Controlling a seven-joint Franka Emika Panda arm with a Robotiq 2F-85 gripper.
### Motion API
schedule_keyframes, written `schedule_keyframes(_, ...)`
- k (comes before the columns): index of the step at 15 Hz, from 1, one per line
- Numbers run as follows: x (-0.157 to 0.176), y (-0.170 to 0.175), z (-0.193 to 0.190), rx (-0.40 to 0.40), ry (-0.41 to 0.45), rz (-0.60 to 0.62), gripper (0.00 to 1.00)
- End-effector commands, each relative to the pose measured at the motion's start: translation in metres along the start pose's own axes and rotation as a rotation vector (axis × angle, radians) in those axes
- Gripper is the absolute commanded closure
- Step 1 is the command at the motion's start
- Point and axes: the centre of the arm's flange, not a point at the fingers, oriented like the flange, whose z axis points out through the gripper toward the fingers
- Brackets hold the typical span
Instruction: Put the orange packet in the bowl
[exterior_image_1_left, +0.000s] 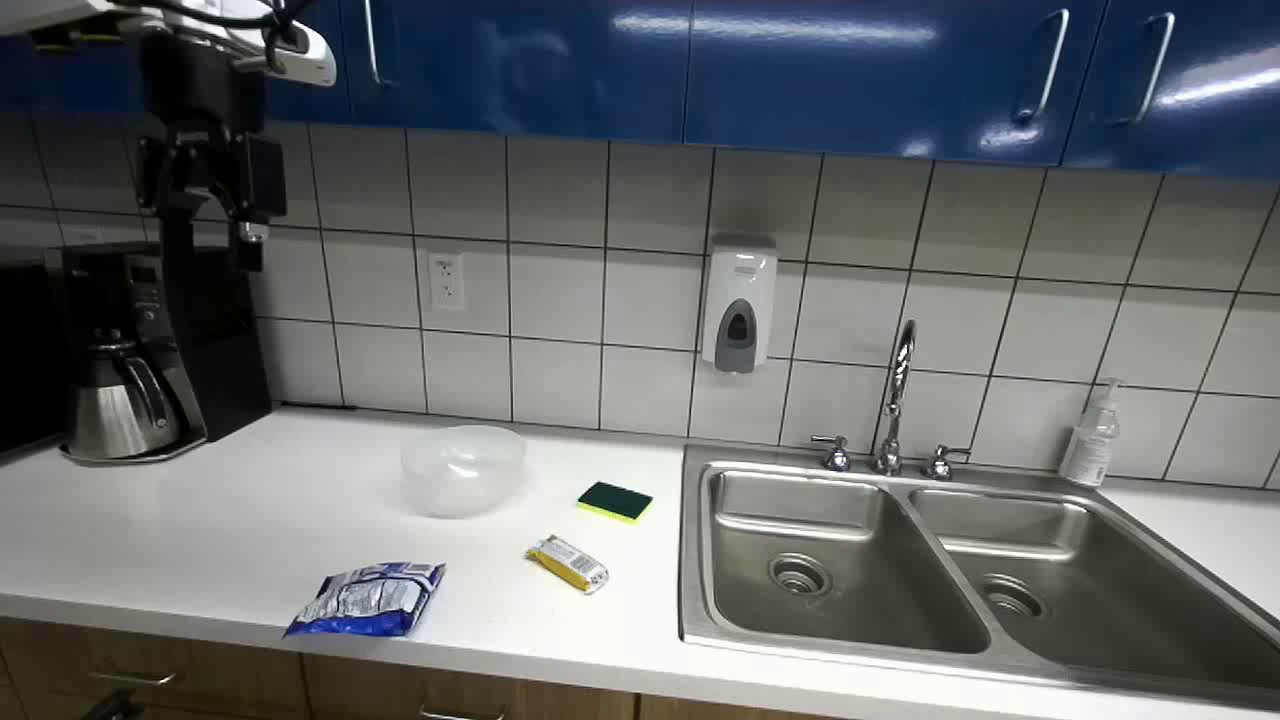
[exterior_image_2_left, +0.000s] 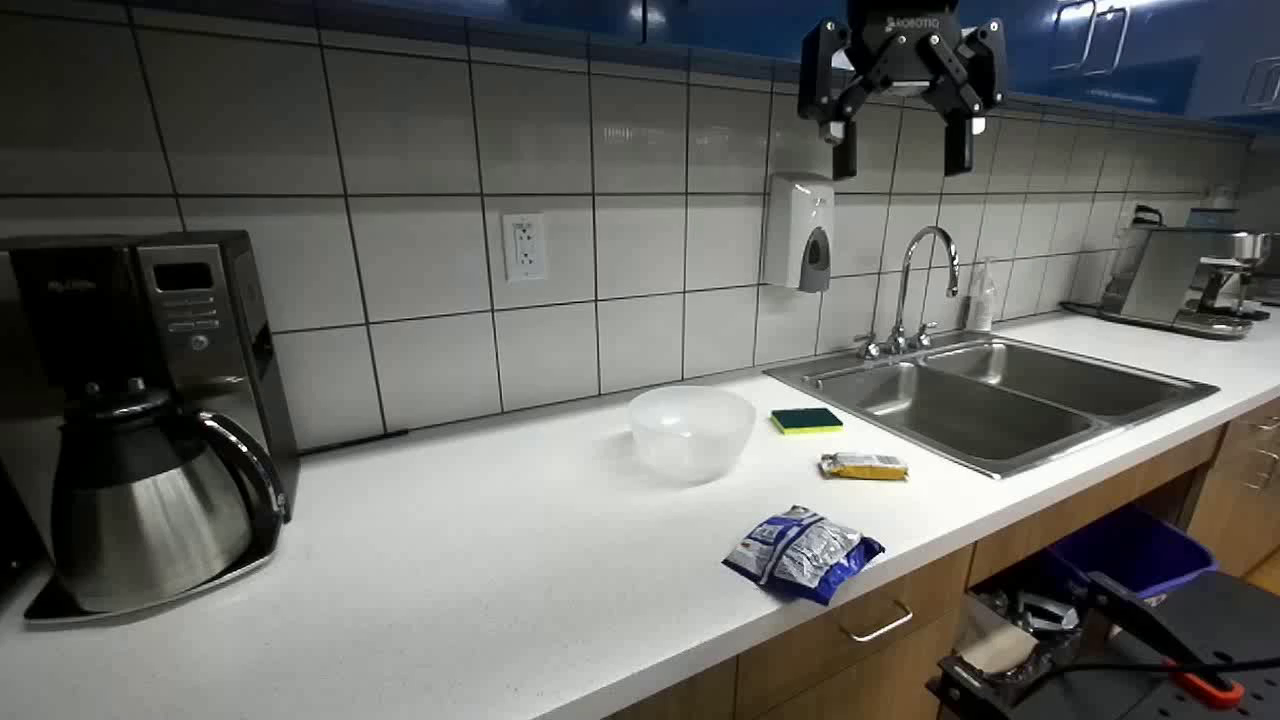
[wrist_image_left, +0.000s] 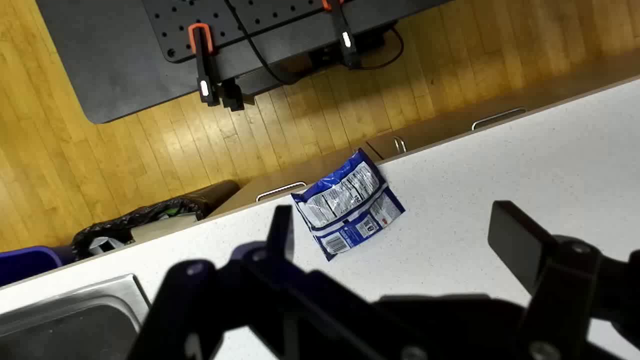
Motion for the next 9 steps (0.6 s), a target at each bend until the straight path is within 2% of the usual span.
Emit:
schedule_keyframes(1,0.000,0.000,0.000,0.000,0.000,0.000,0.00)
schedule_keyframes(6,0.000,0.000,0.000,0.000,0.000,0.000,0.00)
schedule_keyframes(9,0.015,0.007,0.018,-0.019,-0.016,0.032,0.00)
